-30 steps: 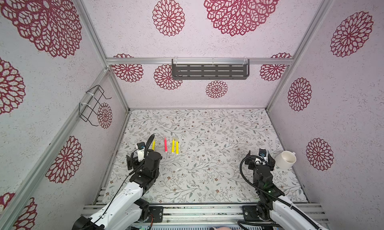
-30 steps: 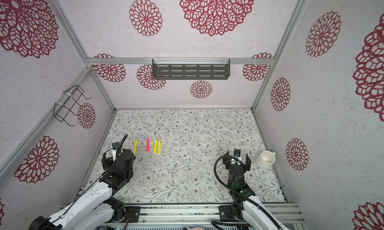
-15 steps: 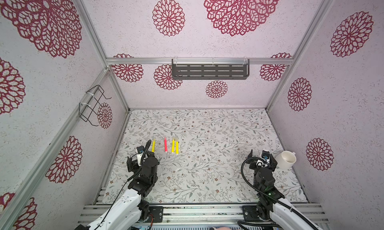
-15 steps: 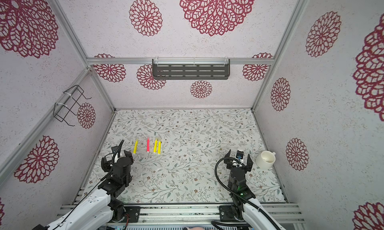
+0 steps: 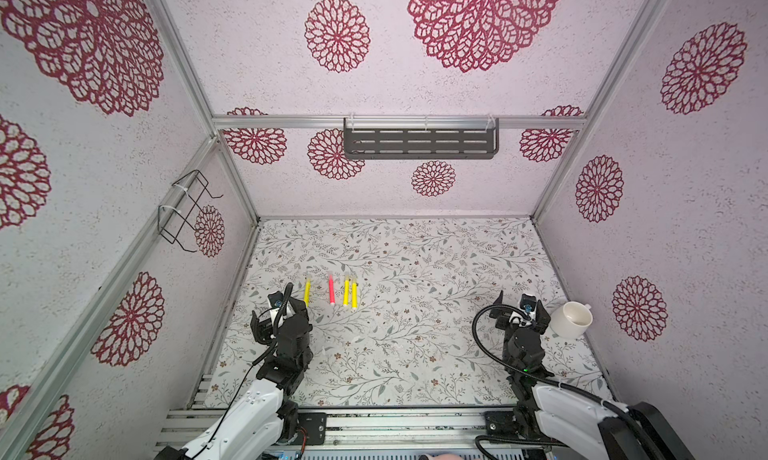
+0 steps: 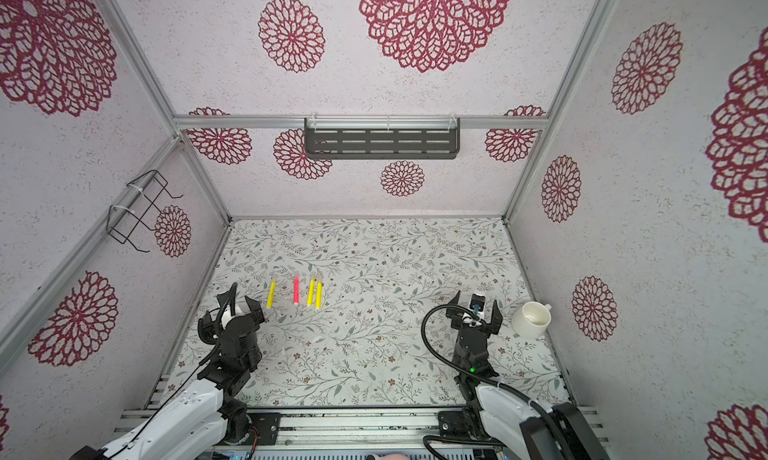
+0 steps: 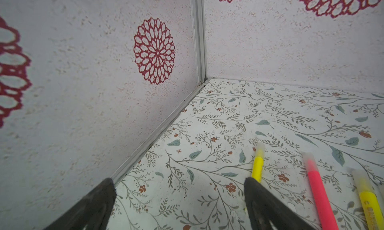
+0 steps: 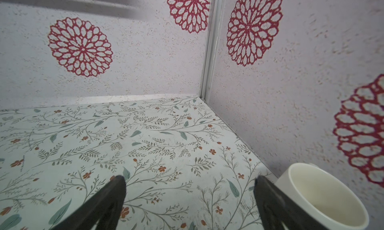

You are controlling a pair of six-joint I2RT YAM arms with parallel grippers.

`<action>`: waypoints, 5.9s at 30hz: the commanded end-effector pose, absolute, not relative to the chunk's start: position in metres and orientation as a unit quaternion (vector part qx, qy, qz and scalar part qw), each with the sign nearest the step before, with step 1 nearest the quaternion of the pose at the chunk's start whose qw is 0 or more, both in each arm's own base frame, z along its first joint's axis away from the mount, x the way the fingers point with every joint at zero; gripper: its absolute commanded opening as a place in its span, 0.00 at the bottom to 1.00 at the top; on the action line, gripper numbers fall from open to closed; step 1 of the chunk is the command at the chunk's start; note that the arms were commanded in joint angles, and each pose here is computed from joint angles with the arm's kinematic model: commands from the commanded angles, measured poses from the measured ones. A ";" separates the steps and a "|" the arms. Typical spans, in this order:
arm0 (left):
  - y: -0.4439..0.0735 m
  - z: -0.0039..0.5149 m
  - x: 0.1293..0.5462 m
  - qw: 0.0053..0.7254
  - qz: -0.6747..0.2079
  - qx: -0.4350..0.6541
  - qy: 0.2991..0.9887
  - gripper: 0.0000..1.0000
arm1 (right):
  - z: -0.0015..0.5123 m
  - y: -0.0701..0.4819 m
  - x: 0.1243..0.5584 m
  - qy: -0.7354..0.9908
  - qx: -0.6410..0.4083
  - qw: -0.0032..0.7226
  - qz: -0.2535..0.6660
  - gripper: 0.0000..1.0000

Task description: Insert the pens into the pen caps

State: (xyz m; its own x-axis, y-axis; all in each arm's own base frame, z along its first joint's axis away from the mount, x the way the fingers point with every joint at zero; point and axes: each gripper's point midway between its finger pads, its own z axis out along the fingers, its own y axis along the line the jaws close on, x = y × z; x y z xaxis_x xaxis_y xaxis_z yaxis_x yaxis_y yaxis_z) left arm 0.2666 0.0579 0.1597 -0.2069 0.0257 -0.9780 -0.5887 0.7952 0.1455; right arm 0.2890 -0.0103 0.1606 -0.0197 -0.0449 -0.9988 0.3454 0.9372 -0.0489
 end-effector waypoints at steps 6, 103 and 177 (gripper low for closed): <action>0.064 0.169 0.276 0.630 0.235 -0.212 0.710 0.99 | 0.165 -0.024 0.287 0.657 0.133 0.728 -0.146 0.99; 0.076 0.119 0.405 0.607 0.060 -0.114 0.784 0.99 | 0.120 -0.051 0.359 0.741 0.135 0.651 -0.099 0.99; 0.080 0.120 0.404 0.607 0.081 -0.127 0.780 0.99 | 0.116 -0.042 0.369 0.754 0.115 0.637 -0.112 0.99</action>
State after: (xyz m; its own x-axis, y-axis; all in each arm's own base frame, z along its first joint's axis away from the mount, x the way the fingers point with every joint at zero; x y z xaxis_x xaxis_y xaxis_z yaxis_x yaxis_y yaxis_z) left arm 0.4039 0.0814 0.1166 -0.2385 -0.1073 -0.9652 -0.3047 0.9519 -0.0306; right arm 0.3655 -0.0400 0.0998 -0.2204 0.0270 -0.9750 0.3007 0.9528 -0.0416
